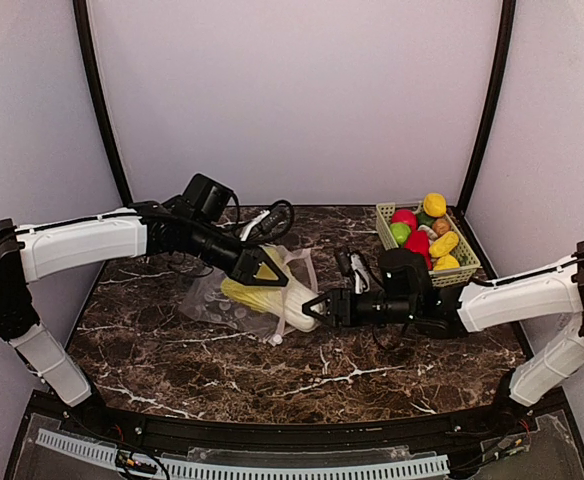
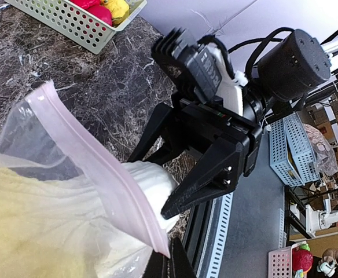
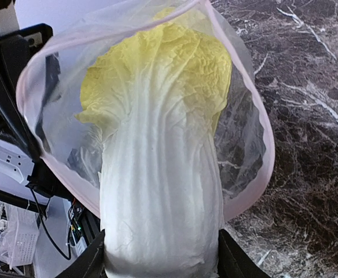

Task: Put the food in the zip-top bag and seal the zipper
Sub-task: Adjust the fake vegetable in the zipper food storage bag.

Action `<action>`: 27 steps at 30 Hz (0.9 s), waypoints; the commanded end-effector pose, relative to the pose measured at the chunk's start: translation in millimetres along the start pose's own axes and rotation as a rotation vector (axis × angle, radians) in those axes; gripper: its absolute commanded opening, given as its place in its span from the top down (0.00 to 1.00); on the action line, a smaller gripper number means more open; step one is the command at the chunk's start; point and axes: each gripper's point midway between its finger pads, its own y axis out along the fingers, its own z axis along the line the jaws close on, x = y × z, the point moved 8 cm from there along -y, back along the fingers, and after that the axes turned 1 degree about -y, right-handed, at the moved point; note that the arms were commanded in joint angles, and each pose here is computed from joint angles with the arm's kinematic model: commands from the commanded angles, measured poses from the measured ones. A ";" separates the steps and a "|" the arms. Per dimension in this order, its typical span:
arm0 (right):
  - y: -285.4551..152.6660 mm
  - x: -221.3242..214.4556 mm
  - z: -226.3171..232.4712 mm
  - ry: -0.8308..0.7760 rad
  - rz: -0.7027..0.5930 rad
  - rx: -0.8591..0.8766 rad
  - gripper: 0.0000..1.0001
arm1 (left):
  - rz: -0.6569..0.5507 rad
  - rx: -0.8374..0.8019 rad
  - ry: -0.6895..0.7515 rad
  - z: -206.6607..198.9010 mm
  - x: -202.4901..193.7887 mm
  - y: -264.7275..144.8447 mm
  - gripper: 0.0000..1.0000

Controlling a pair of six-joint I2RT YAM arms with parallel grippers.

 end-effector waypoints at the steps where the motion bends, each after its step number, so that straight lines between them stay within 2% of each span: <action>1: 8.2 20.8 21.4 -0.078 -0.038 -0.021 0.48 | 0.021 -0.018 0.052 -12.7 -1.1 4.2 0.99; 4: 20.9 25.7 24.5 -0.103 -0.009 -0.073 0.49 | 0.037 -0.055 0.065 -18.6 -3.6 9.5 0.99; 10: 38.8 33.2 31.6 -0.138 -0.007 -0.063 0.47 | 0.032 -0.119 0.083 -27.8 -3.6 11.2 0.99; 16: 51.4 33.6 25.5 -0.137 -0.018 -0.082 0.42 | 0.012 -0.200 0.075 -35.1 -1.8 9.8 0.99; 20: 55.4 33.8 27.3 -0.137 -0.008 -0.071 0.33 | 0.008 -0.187 0.075 -36.5 -1.9 6.7 0.99; 24: 49.4 33.4 30.5 -0.141 -0.004 -0.073 0.16 | -0.006 -0.115 0.086 -32.2 0.2 1.7 0.99; 27: 42.8 33.6 33.4 -0.145 -0.005 -0.079 0.10 | -0.020 -0.090 0.064 -25.8 2.6 -2.0 0.99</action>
